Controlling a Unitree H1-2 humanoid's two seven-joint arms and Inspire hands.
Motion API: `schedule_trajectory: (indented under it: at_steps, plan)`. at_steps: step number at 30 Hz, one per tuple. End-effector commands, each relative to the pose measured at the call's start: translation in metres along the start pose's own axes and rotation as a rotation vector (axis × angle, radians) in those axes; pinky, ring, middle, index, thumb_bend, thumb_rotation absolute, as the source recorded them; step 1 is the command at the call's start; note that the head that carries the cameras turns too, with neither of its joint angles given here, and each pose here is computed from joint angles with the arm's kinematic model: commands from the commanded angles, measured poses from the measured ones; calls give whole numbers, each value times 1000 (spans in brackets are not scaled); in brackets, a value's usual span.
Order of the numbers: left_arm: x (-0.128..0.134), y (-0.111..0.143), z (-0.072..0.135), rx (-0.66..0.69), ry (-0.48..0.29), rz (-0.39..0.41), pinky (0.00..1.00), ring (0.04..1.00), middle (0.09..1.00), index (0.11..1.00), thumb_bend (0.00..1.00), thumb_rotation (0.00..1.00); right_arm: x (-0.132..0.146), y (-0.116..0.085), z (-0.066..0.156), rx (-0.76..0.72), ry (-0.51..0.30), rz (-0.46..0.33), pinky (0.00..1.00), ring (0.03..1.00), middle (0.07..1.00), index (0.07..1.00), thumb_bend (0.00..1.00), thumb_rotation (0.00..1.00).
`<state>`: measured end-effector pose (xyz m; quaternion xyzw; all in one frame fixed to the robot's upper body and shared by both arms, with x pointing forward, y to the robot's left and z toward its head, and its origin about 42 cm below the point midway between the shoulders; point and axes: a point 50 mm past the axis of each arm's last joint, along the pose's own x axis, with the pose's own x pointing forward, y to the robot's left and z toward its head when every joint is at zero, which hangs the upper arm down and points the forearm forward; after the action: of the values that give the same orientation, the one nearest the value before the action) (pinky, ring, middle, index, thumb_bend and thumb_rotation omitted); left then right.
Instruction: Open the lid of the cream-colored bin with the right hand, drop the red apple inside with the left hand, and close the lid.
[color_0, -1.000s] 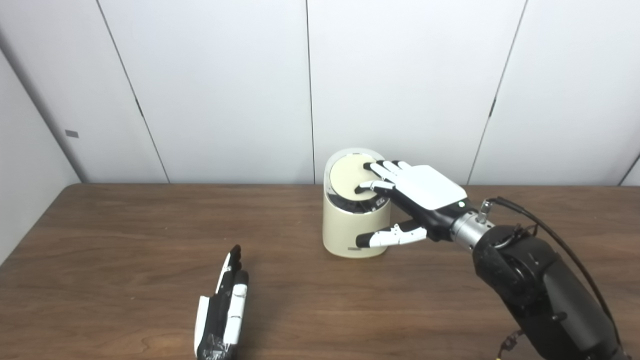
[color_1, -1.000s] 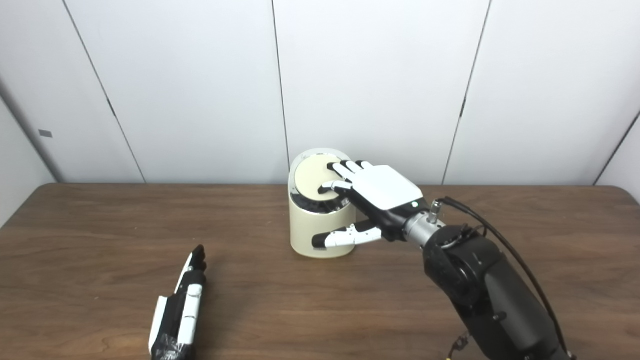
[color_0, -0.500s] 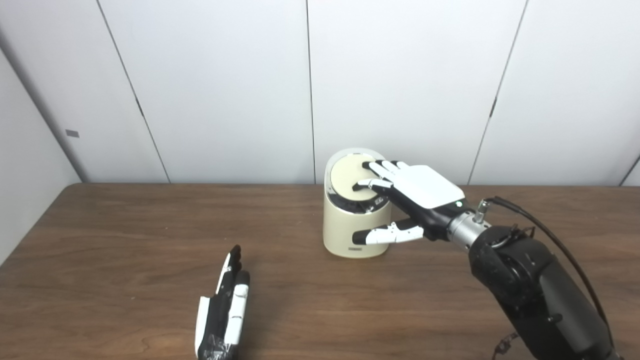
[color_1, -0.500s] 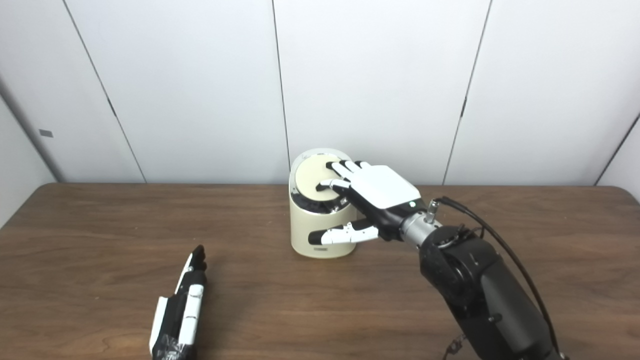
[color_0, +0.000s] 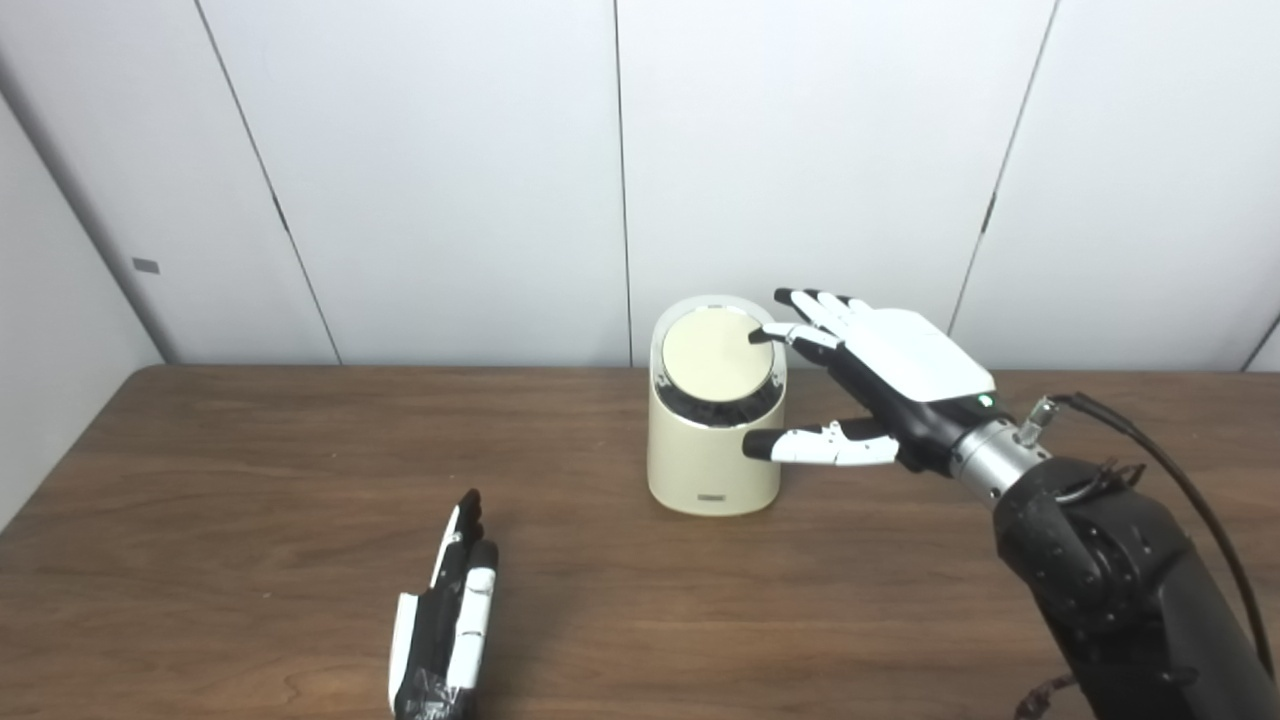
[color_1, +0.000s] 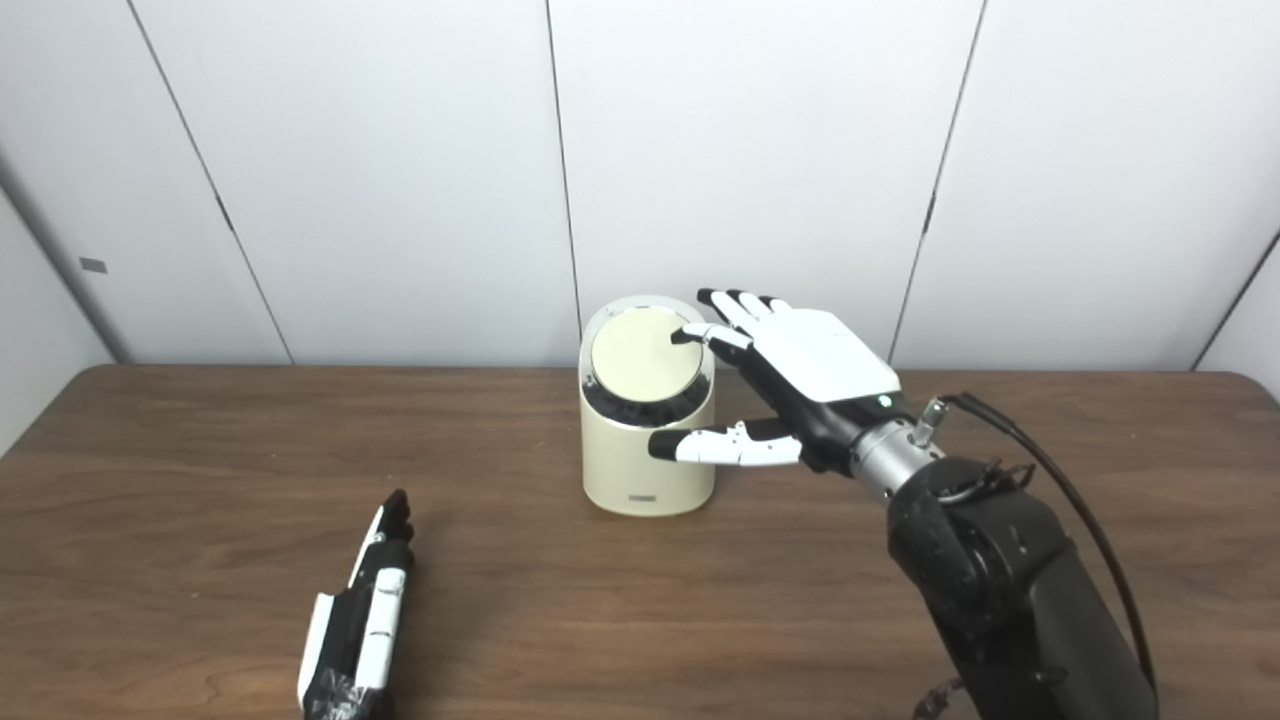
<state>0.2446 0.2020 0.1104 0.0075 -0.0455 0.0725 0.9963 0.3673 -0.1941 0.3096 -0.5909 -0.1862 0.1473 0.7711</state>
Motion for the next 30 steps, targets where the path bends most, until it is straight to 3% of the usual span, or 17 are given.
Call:
schedule_trajectory:
  at_steps: [1, 6, 10, 12, 15, 19, 21, 24, 30]
  plan:
    - [-3, 3, -3, 7, 7, -7, 1000, 1000, 1000, 1000, 609, 919, -6, -14, 0, 22, -11, -78, 1000, 1000, 1000, 864, 604, 1000]
    - [-3, 5, -4, 0, 6, -10, 1000, 1000, 1000, 1000, 602, 931, -25, -2, -15, 181, 43, -82, 1000, 1000, 1000, 879, 594, 1000]
    - [-2, 8, -1, -10, 7, -10, 1000, 1000, 1000, 1000, 641, 939, -48, 11, -29, 387, 121, -79, 938, 997, 981, 888, 503, 1000]
    - [-1, 10, 2, -14, 3, -6, 1000, 1000, 1000, 1000, 648, 955, -59, 20, -37, 473, 155, -72, 906, 972, 972, 904, 501, 1000]
    - [-1, 13, 4, -29, -3, -9, 1000, 1000, 1000, 1000, 635, 974, -74, 38, -45, 658, 201, -85, 934, 976, 978, 926, 524, 1000]
    - [-2, 18, 8, -61, 5, -35, 1000, 1000, 998, 1000, 620, 997, -86, 61, -43, 902, 240, -97, 977, 995, 995, 958, 567, 1000]
    - [-2, 19, 10, -68, 4, -40, 1000, 1000, 998, 1000, 604, 999, -89, 67, -41, 968, 243, -99, 996, 999, 999, 969, 558, 1000]
    - [-4, 24, 14, -79, 1, -49, 1000, 1000, 999, 1000, 583, 1000, -93, 83, -36, 1084, 272, -119, 1000, 1000, 1000, 956, 630, 1000]
    - [-9, 37, 21, -129, -6, -54, 1000, 1000, 998, 1000, 575, 991, -101, 109, -25, 1119, 267, -169, 1000, 1000, 1000, 979, 653, 1000]
